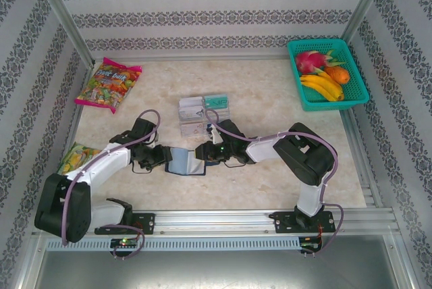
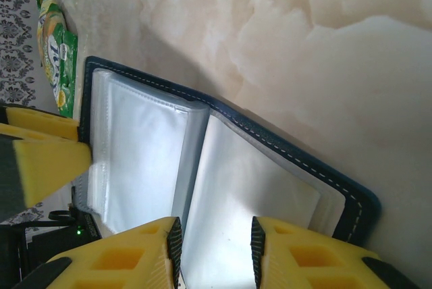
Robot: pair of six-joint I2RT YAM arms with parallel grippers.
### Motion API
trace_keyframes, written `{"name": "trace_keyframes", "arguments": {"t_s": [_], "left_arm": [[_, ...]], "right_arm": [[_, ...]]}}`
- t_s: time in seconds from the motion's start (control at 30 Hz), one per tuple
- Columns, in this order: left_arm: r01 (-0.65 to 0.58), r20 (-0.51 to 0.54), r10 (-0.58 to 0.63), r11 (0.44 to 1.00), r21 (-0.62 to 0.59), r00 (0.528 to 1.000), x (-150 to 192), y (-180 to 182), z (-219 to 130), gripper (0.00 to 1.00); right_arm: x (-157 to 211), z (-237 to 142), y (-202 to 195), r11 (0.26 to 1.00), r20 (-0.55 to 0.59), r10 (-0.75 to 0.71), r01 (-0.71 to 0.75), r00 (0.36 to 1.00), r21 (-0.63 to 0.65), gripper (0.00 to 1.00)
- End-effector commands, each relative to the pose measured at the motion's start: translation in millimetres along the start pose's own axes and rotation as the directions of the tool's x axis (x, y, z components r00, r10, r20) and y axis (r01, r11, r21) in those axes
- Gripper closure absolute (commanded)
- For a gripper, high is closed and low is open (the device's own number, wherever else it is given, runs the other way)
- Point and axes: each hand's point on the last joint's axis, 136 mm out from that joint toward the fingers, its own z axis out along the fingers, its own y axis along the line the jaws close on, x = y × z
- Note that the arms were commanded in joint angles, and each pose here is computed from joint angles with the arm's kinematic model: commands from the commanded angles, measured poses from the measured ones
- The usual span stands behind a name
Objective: Put the credit cards into the card holder
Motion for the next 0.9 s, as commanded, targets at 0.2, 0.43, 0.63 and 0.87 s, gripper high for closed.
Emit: {"name": "trace_keyframes", "arguments": {"t_s": [0.2,0.43,0.63,0.87], "left_arm": [[0.013,-0.042,-0.014,1.000,-0.018,0.999,6,9,11,0.87],[0.069,-0.061,-0.062,0.991,0.117,0.996,6,-14,19,0.84],[0.081,-0.061,-0.069,0.975,0.206,0.996,-1,-35,12,0.85],[0.078,0.006,-0.085,0.933,0.351,0.996,-16,-70,-22,0.86]], "right_arm": [[25,3,-46,0.987,-0.053,0.072,-0.063,0.996,0.145,0.65],[23,5,-45,0.988,-0.054,0.071,-0.063,0.996,0.143,0.65],[23,9,-47,0.988,-0.061,0.073,-0.064,0.995,0.141,0.65],[23,14,-46,0.988,-0.066,0.072,-0.063,0.995,0.139,0.65]]}}
